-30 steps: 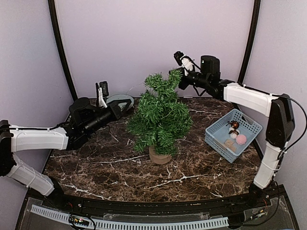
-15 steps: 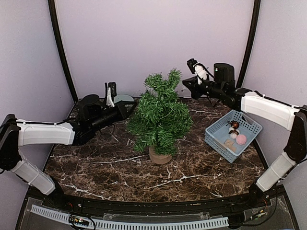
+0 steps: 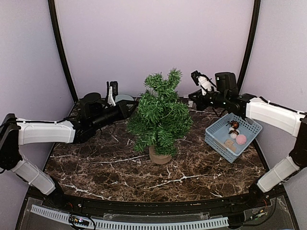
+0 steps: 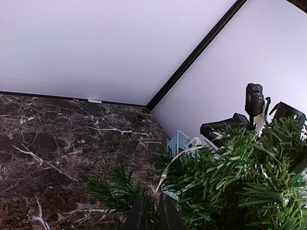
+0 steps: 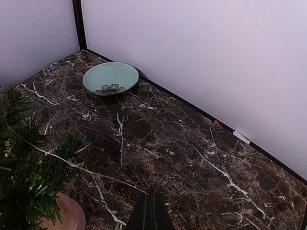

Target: Decorate the small christmas tree

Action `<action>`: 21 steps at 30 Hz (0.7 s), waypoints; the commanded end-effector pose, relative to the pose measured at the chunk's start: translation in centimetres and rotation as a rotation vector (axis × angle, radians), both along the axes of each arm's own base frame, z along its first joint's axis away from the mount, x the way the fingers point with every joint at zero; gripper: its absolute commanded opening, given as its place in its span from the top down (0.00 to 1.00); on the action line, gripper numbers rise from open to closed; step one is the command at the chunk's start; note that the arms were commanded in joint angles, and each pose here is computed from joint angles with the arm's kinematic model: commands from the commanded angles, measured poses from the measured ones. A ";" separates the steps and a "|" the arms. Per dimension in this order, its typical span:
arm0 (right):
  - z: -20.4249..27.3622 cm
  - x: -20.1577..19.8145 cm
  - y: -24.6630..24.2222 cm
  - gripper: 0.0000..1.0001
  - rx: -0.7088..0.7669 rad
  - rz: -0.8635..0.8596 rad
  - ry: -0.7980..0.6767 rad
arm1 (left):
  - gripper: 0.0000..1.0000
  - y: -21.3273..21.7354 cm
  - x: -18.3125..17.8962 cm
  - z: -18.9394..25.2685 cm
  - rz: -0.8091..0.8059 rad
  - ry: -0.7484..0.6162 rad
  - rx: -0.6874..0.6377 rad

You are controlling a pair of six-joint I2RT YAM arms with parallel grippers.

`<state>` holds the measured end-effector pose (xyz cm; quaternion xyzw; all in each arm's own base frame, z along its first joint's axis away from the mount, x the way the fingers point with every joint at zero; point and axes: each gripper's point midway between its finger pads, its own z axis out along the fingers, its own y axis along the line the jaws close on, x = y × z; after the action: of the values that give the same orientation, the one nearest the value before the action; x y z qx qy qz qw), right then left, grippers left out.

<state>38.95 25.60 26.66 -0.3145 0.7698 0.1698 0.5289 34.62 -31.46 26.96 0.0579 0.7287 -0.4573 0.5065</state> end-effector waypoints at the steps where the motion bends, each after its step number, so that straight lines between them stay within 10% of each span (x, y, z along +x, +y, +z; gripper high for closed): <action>1: -0.3 -0.6 -1.1 1.00 0.014 -0.044 0.035 | 0.89 0.3 0.2 1.7 0.012 -0.031 -0.003; 21: -2.8 -3.6 -2.1 1.00 0.001 -0.039 0.219 | 0.74 -0.2 1.1 0.4 0.019 0.028 0.053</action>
<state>36.60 23.85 22.47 -0.2880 0.8312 0.1715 0.4436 35.50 -32.02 26.27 0.0586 0.7506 -0.4400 0.4895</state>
